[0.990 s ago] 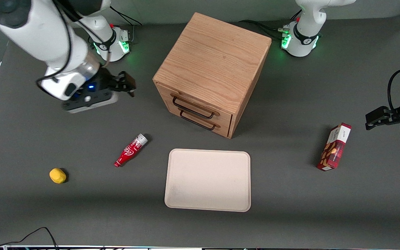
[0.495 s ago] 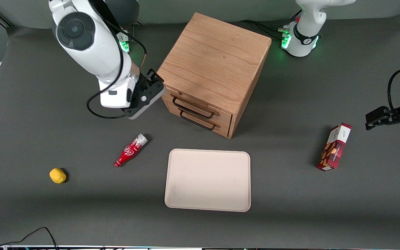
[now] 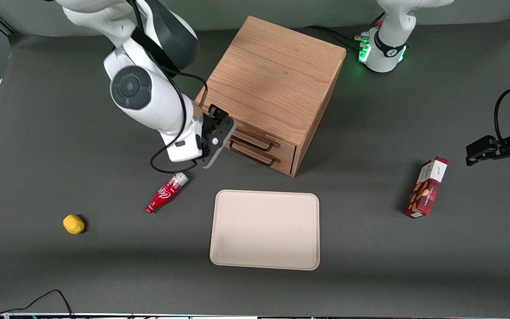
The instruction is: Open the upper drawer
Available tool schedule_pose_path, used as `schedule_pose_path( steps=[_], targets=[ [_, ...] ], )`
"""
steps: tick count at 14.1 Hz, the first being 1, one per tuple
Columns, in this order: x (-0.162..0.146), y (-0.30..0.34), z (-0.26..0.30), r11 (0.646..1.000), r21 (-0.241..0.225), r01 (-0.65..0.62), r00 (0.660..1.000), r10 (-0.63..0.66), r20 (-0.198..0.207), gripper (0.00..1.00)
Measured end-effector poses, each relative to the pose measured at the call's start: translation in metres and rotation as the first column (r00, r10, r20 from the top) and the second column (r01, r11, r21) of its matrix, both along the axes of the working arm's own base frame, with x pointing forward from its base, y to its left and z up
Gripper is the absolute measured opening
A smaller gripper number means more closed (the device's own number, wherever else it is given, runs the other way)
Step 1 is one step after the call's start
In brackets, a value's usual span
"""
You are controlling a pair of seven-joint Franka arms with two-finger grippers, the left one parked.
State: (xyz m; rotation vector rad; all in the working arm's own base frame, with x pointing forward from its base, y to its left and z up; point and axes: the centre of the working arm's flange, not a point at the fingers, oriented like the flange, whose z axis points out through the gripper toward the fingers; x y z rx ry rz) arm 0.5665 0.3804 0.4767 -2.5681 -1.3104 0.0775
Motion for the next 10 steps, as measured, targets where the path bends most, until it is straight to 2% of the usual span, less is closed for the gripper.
schedule_pose_path(
  steps=[6,10],
  targets=[
    [0.000,0.026,-0.043,0.998,0.028,-0.057,0.998,0.058,-0.028,1.00],
    [0.000,0.040,-0.065,0.996,0.048,-0.072,0.997,0.073,-0.019,1.00]
  ],
)
